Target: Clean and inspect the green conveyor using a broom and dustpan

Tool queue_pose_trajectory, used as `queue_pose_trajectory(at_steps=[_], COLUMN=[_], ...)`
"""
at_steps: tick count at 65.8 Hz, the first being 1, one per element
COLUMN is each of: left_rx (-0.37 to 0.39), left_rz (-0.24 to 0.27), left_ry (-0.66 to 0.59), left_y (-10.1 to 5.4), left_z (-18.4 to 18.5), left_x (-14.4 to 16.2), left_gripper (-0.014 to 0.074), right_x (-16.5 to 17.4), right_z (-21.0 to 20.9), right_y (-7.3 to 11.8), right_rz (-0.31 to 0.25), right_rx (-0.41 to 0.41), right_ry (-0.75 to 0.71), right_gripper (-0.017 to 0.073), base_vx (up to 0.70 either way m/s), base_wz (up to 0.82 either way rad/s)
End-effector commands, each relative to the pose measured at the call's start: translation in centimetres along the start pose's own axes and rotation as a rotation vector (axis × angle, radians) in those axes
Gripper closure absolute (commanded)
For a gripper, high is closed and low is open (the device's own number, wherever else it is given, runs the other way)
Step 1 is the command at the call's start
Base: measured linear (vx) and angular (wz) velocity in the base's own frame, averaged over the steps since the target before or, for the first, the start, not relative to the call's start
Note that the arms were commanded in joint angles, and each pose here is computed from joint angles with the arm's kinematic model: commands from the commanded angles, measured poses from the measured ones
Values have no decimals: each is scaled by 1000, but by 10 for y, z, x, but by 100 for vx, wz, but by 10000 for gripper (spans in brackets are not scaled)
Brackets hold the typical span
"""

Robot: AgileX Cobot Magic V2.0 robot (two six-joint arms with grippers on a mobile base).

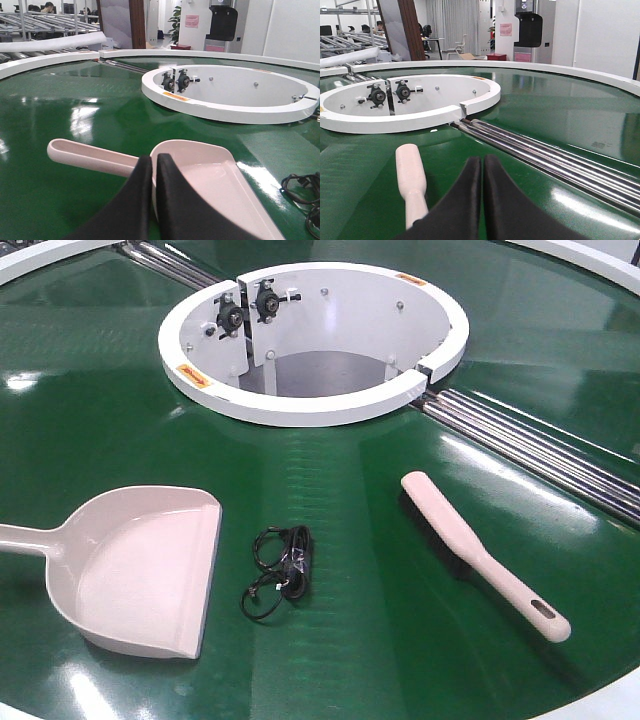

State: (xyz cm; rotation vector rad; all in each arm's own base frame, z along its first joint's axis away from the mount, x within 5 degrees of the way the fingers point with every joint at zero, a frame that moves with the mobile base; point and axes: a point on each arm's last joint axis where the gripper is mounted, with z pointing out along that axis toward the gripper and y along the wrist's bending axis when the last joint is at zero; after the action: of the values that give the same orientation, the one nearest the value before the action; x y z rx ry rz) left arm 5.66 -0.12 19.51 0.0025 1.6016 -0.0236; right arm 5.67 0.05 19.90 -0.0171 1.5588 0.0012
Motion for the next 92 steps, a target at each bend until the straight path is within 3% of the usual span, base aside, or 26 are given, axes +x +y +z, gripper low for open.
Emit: queue_pose_trajectory(at_steps=[1, 67, 73, 81, 92], left_rx=[-5, -5, -13, -18, -14], left_rz=[-1, 3, 63, 72, 73], left_ry=[-91, -95, -198, -329, -292], left_y=[0, 0, 1, 0, -1], left_z=[-1, -1, -2, -10, -14], left_x=[-5, -6, -15, -46, -101], left_gripper=[600, 600, 600, 600, 600], right_x=[-6, -6, -6, -6, -6], right_z=[-1, -1, -1, -1, -1], right_y=[0, 0, 0, 0, 0], right_rz=[-10, -10, -10, -10, -10], right_rx=[-1, -1, -1, -1, -1], right_ry=[-84, -83, -83, -83, -83], right_gripper=[568, 568, 568, 568, 568], base_vx=[0, 0, 0, 0, 0], base_wz=[0, 0, 0, 0, 0])
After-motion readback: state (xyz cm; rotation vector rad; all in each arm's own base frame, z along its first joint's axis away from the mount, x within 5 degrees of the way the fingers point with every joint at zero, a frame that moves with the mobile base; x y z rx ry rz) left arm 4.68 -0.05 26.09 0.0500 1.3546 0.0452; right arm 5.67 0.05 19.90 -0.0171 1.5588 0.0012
